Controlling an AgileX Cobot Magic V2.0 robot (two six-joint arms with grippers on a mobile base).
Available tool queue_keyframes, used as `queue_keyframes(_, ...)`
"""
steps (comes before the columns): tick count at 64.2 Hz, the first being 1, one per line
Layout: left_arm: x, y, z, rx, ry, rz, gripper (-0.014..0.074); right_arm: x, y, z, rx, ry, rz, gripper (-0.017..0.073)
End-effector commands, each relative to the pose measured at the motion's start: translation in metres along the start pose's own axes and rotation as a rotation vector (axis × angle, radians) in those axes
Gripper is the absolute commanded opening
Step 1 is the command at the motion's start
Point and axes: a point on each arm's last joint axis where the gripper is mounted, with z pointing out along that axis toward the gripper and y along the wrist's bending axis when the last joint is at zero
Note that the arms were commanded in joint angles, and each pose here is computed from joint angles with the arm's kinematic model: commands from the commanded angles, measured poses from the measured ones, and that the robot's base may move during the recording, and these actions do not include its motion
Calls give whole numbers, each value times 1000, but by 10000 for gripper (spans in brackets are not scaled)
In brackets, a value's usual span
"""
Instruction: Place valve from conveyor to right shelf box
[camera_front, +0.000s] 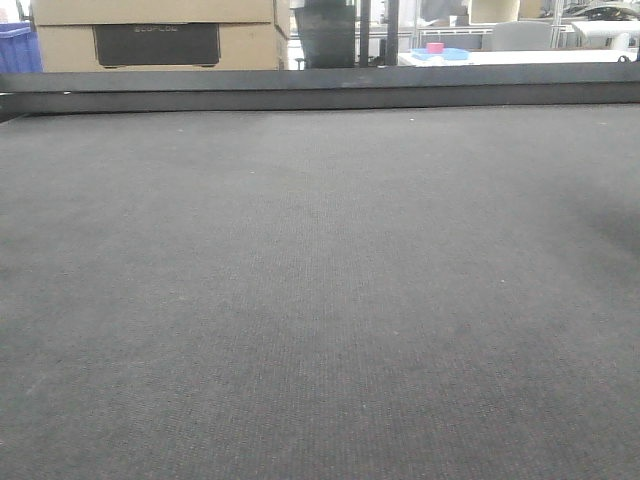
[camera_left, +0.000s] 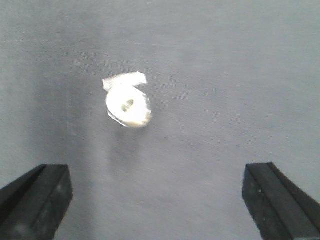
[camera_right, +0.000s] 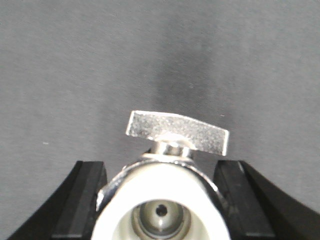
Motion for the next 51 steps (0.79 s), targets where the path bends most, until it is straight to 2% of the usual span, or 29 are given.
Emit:
queue_keyframes(1, -11, 9, 15, -1, 27, 16, 598, -4, 1, -9, -3, -76, 0, -154)
queue_keyframes(14, -18, 13, 69, 22, 158, 28, 598, -4, 2, -10, -4, -76, 0, -154)
queue_keyframes(28, -22, 16, 116, 32, 217, 23, 598, -5, 1, -10, -2, -85, 0, -154)
queue_keyframes(51, -22, 18, 159, 44, 262, 15, 598, -6, 1, -10, -2, -100, 1, -154)
